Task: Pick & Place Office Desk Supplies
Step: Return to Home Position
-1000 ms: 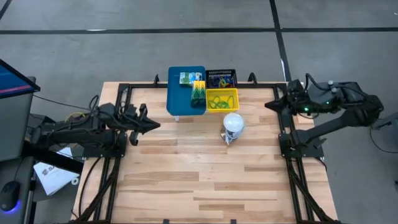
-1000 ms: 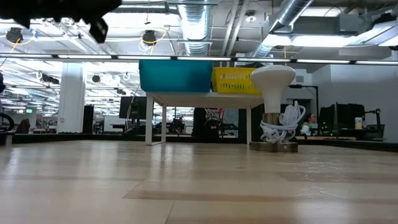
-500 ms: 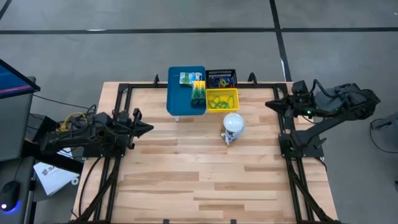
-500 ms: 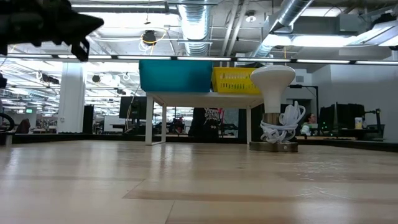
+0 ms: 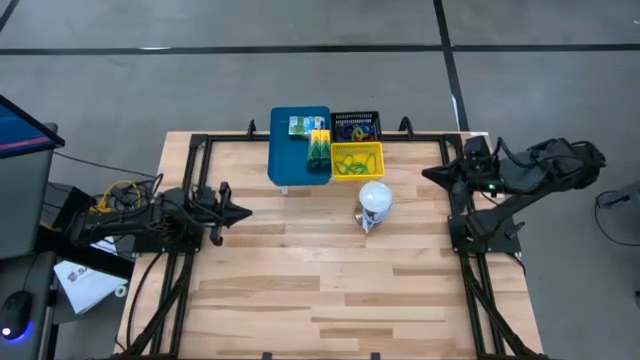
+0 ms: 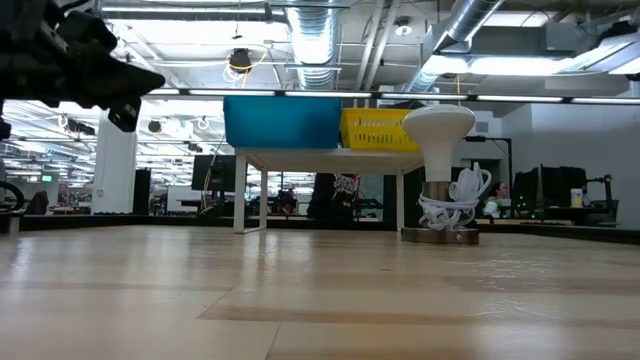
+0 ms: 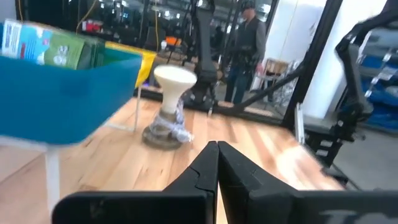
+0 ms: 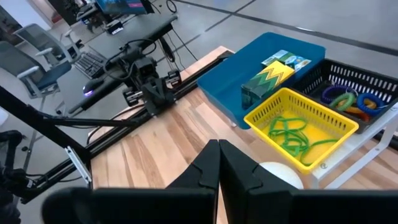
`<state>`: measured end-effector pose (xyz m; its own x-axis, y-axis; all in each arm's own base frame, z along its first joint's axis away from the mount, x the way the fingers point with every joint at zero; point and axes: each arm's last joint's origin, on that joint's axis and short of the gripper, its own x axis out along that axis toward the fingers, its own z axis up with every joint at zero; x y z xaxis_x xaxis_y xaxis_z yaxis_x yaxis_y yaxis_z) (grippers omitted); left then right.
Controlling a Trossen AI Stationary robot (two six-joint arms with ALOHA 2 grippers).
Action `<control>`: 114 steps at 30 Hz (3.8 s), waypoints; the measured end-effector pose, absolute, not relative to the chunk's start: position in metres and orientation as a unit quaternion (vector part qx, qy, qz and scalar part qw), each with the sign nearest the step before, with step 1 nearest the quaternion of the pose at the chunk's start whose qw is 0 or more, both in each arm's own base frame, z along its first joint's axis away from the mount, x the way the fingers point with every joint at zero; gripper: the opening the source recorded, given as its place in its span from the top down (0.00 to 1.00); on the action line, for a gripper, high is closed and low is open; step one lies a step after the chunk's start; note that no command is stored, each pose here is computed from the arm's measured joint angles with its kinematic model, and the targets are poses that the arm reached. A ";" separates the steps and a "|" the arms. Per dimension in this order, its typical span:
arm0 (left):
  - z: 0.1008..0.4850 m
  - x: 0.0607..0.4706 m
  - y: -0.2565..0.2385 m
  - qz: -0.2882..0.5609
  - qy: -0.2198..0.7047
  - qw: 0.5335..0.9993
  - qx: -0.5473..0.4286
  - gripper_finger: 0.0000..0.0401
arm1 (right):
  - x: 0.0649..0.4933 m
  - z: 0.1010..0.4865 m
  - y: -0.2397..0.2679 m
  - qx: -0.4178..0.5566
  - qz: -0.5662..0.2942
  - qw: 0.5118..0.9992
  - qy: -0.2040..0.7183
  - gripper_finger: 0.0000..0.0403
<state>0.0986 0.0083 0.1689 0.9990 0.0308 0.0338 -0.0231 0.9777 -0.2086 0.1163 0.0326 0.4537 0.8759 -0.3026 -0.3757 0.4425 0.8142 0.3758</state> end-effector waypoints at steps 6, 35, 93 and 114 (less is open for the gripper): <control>0.165 0.100 0.010 0.041 0.005 0.995 -0.093 1.00 | 0.116 0.454 0.033 0.226 -0.197 0.942 0.152 1.00; 0.150 0.110 0.012 0.066 0.087 0.988 -0.111 1.00 | 0.199 0.446 0.054 -0.029 0.076 0.975 0.206 1.00; 0.150 0.111 0.012 0.066 0.087 0.988 -0.111 1.00 | 0.093 0.174 0.007 0.034 0.127 0.991 0.017 1.00; 0.150 0.111 0.012 0.066 0.087 0.988 -0.111 1.00 | 0.098 0.169 0.004 0.039 0.062 0.997 0.037 1.00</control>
